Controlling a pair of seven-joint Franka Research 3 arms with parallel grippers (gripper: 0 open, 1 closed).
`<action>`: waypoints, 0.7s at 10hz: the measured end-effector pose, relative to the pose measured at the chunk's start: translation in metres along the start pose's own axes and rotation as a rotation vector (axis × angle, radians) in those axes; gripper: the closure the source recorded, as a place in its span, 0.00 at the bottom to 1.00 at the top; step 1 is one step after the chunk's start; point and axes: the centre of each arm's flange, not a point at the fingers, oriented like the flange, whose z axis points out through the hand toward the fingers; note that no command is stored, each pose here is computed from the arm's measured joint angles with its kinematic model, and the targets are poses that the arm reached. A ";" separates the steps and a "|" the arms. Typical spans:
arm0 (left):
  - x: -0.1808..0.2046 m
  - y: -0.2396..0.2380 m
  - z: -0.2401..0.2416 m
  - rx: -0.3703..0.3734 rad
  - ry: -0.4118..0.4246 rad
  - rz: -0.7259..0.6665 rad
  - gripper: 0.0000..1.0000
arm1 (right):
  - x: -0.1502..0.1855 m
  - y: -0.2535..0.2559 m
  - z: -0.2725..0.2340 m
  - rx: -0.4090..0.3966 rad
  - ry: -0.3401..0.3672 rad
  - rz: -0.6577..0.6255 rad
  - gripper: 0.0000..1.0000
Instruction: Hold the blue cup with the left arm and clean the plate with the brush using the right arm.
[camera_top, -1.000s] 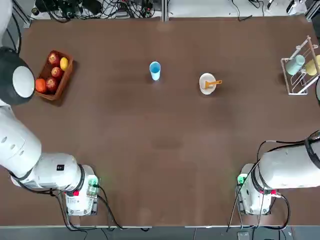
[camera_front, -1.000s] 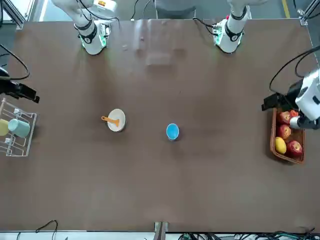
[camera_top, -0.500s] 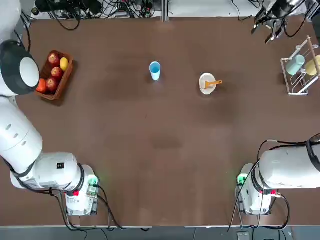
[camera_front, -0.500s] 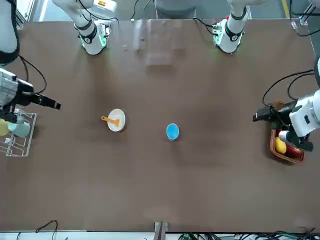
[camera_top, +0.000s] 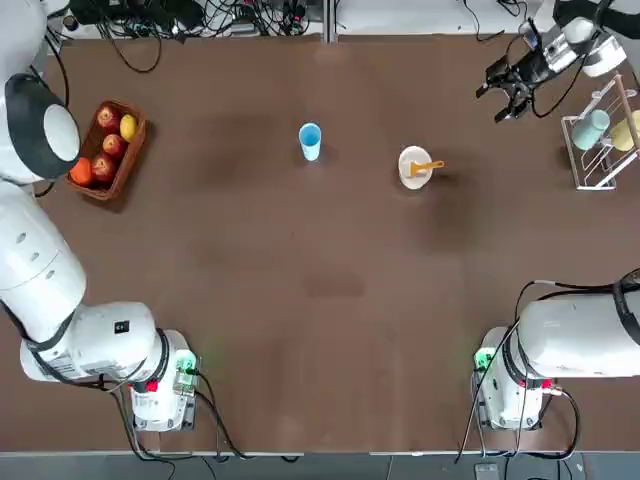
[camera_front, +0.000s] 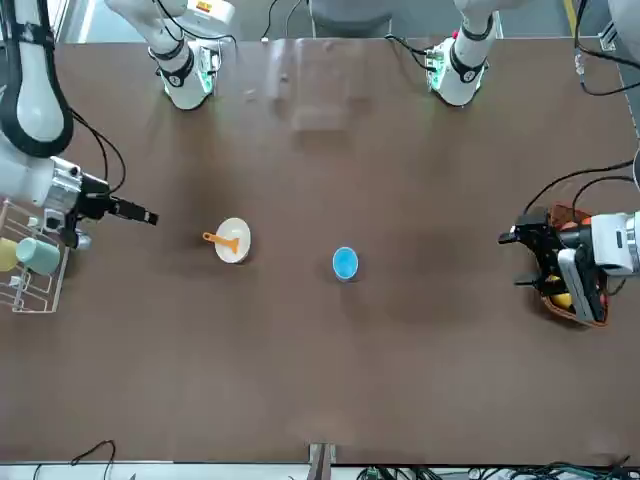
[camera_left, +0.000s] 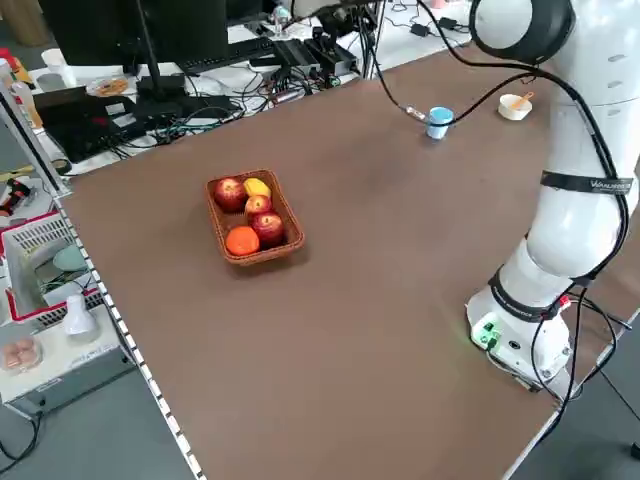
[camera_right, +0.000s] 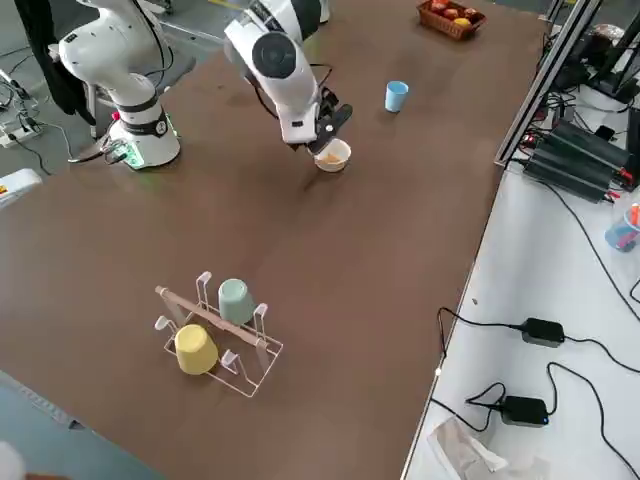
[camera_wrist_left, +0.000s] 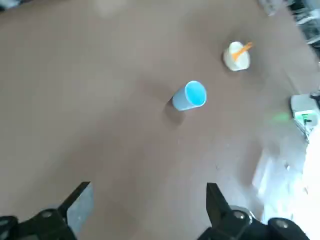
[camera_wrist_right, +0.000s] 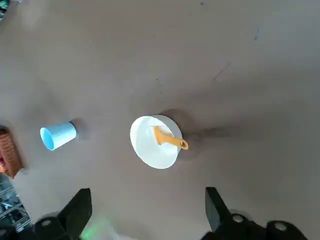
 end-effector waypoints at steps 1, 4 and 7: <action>-0.008 -0.019 0.022 -0.058 0.037 0.077 0.00 | -0.004 0.010 0.012 0.051 0.014 -0.014 0.00; -0.033 -0.076 0.113 -0.221 0.192 0.343 0.00 | -0.028 0.058 0.064 0.211 0.124 -0.109 0.00; -0.047 -0.094 0.175 -0.298 0.314 0.461 0.00 | -0.038 0.073 0.101 0.233 0.127 -0.176 0.00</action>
